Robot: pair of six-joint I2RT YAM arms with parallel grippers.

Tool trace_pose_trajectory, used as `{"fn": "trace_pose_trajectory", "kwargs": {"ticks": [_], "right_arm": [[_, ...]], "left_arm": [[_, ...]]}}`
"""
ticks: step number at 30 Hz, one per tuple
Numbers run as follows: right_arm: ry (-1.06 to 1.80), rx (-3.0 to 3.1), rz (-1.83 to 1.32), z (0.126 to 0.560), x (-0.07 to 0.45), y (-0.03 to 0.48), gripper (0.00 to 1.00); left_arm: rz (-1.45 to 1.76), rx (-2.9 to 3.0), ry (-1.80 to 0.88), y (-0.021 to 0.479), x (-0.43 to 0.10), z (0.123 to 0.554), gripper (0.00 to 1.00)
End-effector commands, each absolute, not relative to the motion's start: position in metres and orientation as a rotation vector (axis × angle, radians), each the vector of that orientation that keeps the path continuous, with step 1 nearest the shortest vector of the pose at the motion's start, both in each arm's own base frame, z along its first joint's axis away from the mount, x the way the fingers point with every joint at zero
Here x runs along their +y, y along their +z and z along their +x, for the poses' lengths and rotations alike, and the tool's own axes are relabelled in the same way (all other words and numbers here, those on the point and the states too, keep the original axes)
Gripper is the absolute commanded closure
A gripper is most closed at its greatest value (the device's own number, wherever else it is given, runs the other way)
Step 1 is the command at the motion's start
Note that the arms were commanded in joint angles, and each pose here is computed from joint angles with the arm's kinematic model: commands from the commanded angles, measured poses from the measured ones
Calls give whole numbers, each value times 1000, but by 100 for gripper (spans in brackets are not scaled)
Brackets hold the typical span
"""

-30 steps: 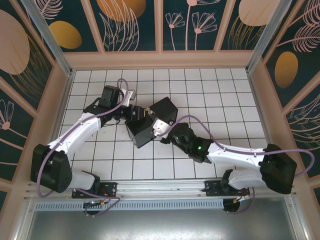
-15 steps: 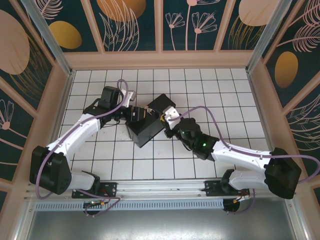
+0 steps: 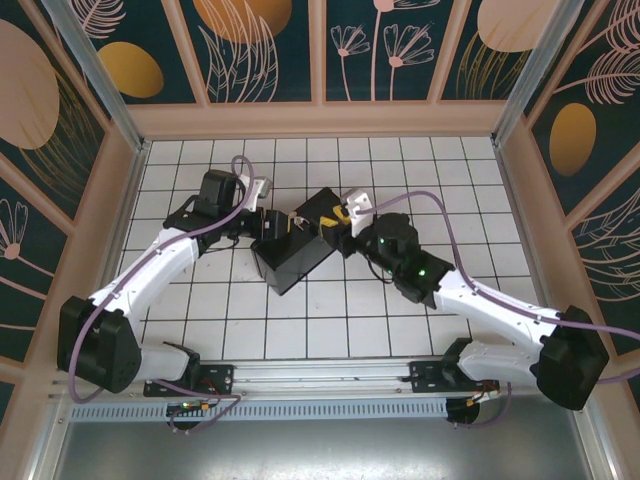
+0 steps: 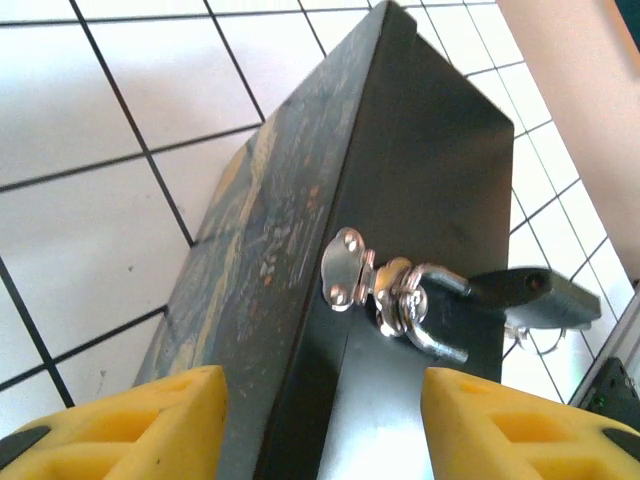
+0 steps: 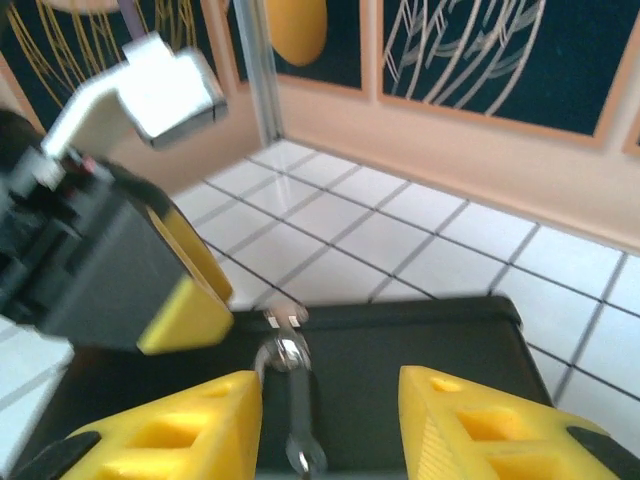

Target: Unlock the padlock with the key

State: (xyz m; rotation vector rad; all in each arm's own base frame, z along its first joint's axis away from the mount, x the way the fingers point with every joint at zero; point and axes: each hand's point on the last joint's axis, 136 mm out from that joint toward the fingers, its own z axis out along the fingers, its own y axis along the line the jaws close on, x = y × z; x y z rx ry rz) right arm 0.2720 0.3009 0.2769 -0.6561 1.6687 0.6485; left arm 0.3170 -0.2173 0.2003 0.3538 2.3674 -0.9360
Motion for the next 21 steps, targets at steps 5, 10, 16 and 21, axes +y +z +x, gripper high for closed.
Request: {"fn": "trace_pose_trajectory", "kwargs": {"ticks": [5,10,16,21], "right_arm": [[682,1796,-795,274,325,254,53],[693,1904,-839,277,332,231,53],[668,1992,-726,298,315,221,64],[825,2010,-677,298,314,231,74]], "left_arm": [[298,2324,-866,224,-207,323,43],[277,2338,-841,218,-201,319,42],[282,2330,-838,221,-199,316,43],[297,2332,-843,220,-200,313,44]]}}
